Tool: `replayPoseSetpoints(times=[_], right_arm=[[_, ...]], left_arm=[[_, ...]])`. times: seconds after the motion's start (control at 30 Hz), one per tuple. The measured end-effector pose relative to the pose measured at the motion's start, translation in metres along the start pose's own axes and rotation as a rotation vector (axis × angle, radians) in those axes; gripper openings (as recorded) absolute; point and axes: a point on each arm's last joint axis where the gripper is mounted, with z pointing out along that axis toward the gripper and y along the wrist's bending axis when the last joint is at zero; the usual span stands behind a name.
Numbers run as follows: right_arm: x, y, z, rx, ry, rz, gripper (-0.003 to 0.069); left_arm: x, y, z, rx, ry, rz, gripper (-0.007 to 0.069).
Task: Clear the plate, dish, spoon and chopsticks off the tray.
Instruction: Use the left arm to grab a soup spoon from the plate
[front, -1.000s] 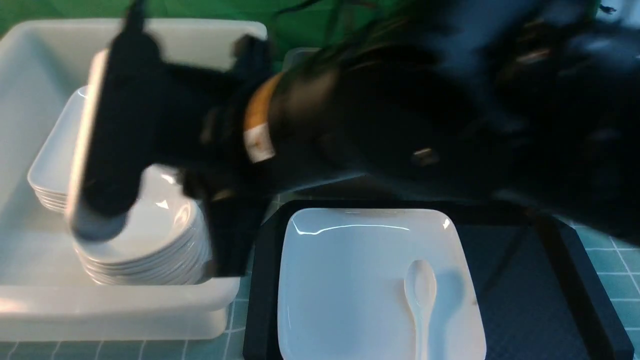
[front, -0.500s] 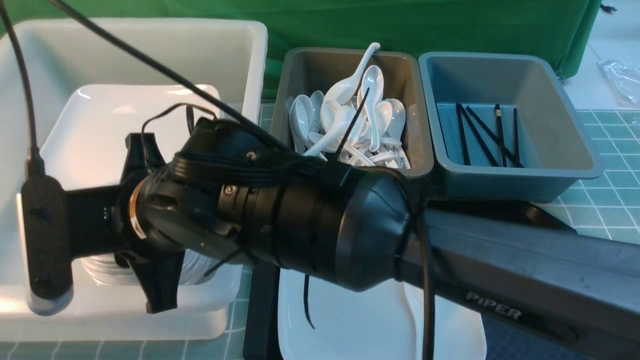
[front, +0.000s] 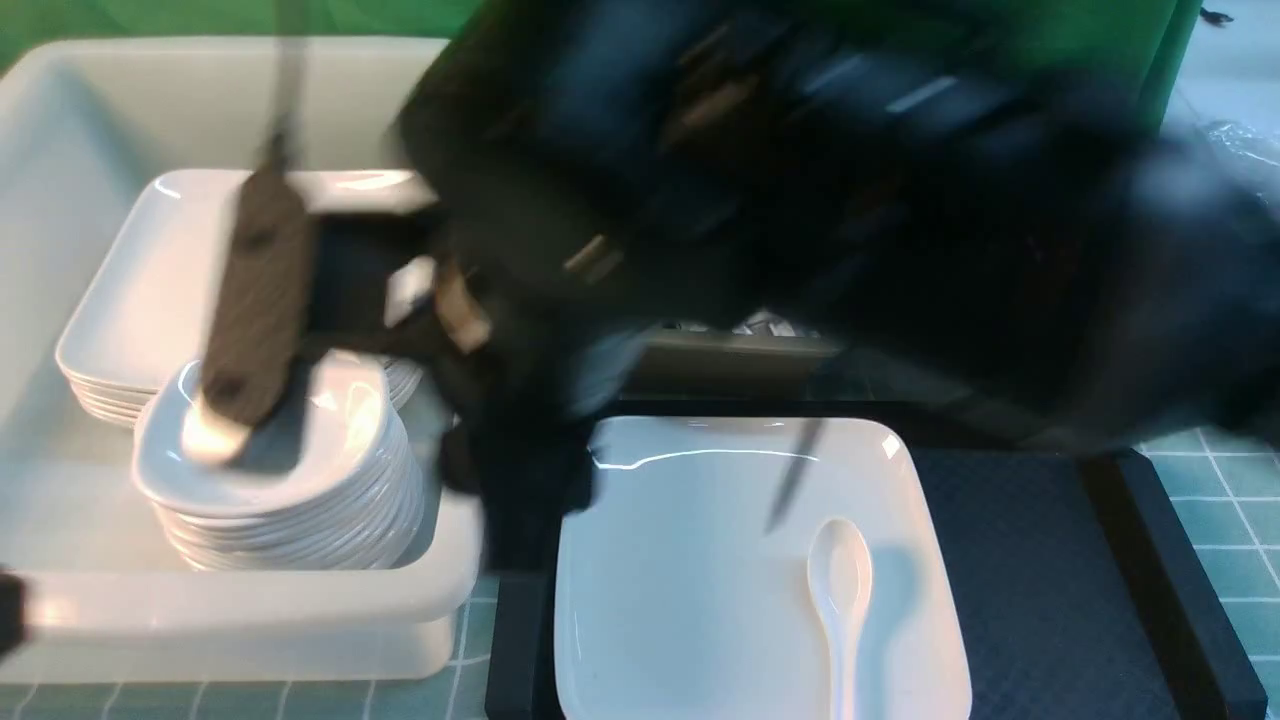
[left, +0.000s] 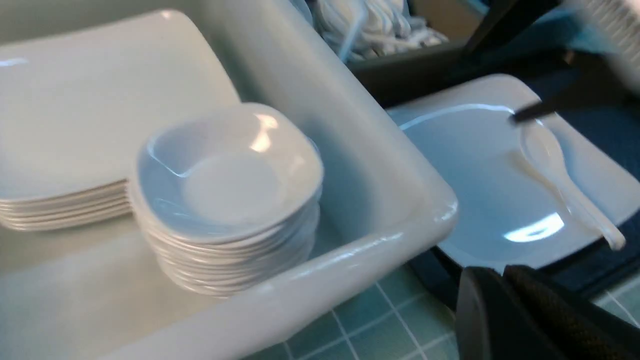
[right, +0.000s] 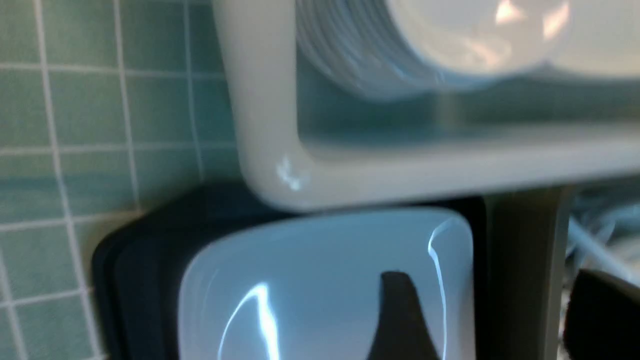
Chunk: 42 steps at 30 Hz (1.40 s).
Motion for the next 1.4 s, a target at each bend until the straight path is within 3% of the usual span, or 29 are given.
replayPoseSetpoints(times=[0.03, 0.17, 0.3, 0.5, 0.6, 0.8, 0.87, 0.97, 1.23, 1.4], right_arm=[[0.017, -0.012, -0.016, 0.025, -0.009, 0.1, 0.0335], [0.064, -0.032, -0.029, 0.059, 0.041, 0.318, 0.0139], [0.125, -0.034, -0.037, 0.079, 0.133, 0.512, 0.0069], [0.209, -0.006, -0.07, 0.136, 0.18, 0.702, 0.007], [0.242, 0.019, -0.09, 0.175, 0.15, 0.773, 0.0074], [0.265, 0.045, -0.116, 0.236, 0.034, 0.795, 0.0084], [0.269, 0.049, -0.121, 0.246, 0.013, 0.791, 0.0086], [0.276, 0.058, -0.134, 0.277, -0.043, 0.784, 0.0088], [0.285, 0.068, -0.137, 0.31, -0.107, 0.773, 0.009], [0.285, 0.07, -0.133, 0.309, -0.112, 0.765, 0.0092]], left_arm=[[-0.008, -0.002, 0.019, 0.075, 0.064, 0.004, 0.0017], [-0.027, -0.009, 0.068, 0.265, 0.164, -0.008, 0.0017], [-0.04, -0.01, 0.123, 0.404, 0.25, -0.08, 0.0017], [-0.044, -0.028, 0.19, 0.445, 0.344, -0.083, 0.0005], [-0.046, -0.068, 0.225, 0.454, 0.416, -0.066, 0.0001], [-0.044, -0.144, 0.278, 0.425, 0.578, 0.039, 0.0024], [-0.041, -0.154, 0.288, 0.413, 0.619, 0.06, 0.0044], [-0.032, -0.176, 0.322, 0.395, 0.727, 0.095, 0.0159], [-0.021, -0.181, 0.362, 0.278, 0.806, 0.114, 0.0436], [-0.008, -0.178, 0.377, 0.231, 0.822, 0.15, 0.0477]])
